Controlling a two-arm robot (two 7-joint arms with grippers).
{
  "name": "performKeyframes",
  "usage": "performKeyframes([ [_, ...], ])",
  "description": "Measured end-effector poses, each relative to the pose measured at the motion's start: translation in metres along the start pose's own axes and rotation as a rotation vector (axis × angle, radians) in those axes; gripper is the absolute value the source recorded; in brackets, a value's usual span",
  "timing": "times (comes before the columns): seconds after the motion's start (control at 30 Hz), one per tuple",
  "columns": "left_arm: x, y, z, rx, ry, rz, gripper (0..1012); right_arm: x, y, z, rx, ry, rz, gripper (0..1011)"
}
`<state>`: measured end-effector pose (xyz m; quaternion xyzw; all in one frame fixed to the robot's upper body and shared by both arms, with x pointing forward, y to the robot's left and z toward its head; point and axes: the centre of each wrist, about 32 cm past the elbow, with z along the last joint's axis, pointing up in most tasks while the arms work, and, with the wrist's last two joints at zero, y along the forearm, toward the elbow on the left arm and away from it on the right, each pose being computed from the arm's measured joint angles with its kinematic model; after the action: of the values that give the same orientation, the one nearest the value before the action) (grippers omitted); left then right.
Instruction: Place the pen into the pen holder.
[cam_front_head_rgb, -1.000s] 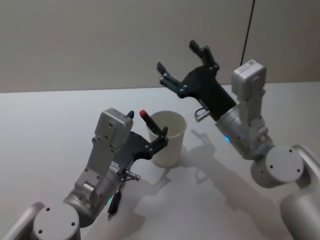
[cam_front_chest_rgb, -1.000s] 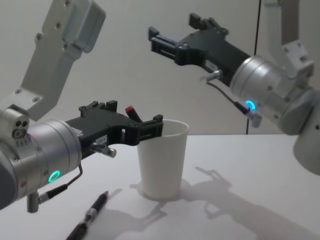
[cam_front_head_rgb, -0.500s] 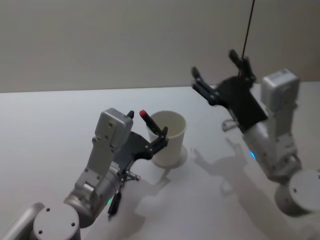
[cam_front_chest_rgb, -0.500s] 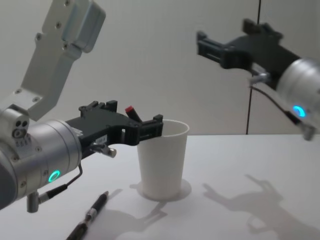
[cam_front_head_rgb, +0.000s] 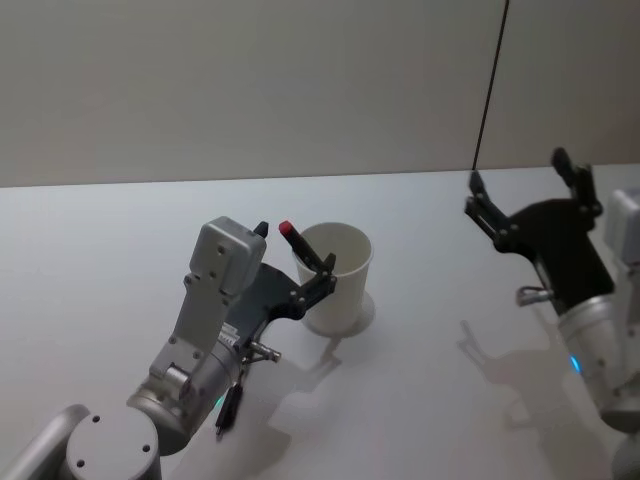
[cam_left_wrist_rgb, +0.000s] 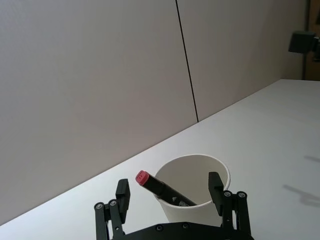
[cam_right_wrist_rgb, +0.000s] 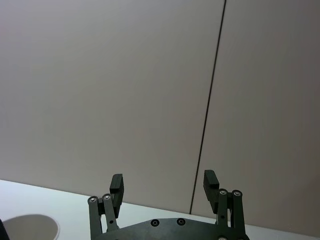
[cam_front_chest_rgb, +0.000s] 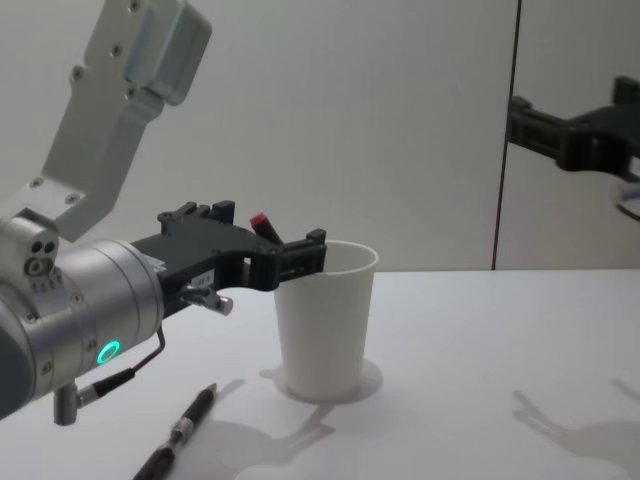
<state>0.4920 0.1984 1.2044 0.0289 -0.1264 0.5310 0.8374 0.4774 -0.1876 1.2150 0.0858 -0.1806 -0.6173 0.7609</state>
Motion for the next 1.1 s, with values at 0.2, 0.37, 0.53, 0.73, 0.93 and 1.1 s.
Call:
performKeyframes([
  [0.2, 0.0, 0.0, 0.0, 0.0, 0.0, 0.0, 1004, 0.004, -0.012, 0.004, -0.032, 0.001, -0.036, 1002],
  [0.37, 0.0, 0.0, 0.0, 0.0, 0.0, 0.0, 1004, 0.006, -0.018, 0.006, -0.051, 0.001, -0.055, 1001],
  [0.53, 0.0, 0.0, 0.0, 0.0, 0.0, 0.0, 1004, 0.006, -0.022, 0.007, -0.059, 0.001, -0.065, 1001],
  [0.73, 0.0006, 0.0005, -0.0001, 0.006, -0.001, 0.001, 1004, 0.007, -0.026, 0.009, -0.069, 0.001, -0.076, 1001],
  [0.93, 0.0043, 0.003, 0.0022, 0.033, 0.01, 0.008, 1004, 0.008, -0.027, 0.01, -0.074, 0.001, -0.081, 1001],
  [1.1, 0.0087, 0.0063, 0.0058, 0.071, 0.03, 0.013, 1004, 0.008, -0.028, 0.01, -0.077, 0.0, -0.084, 1001],
])
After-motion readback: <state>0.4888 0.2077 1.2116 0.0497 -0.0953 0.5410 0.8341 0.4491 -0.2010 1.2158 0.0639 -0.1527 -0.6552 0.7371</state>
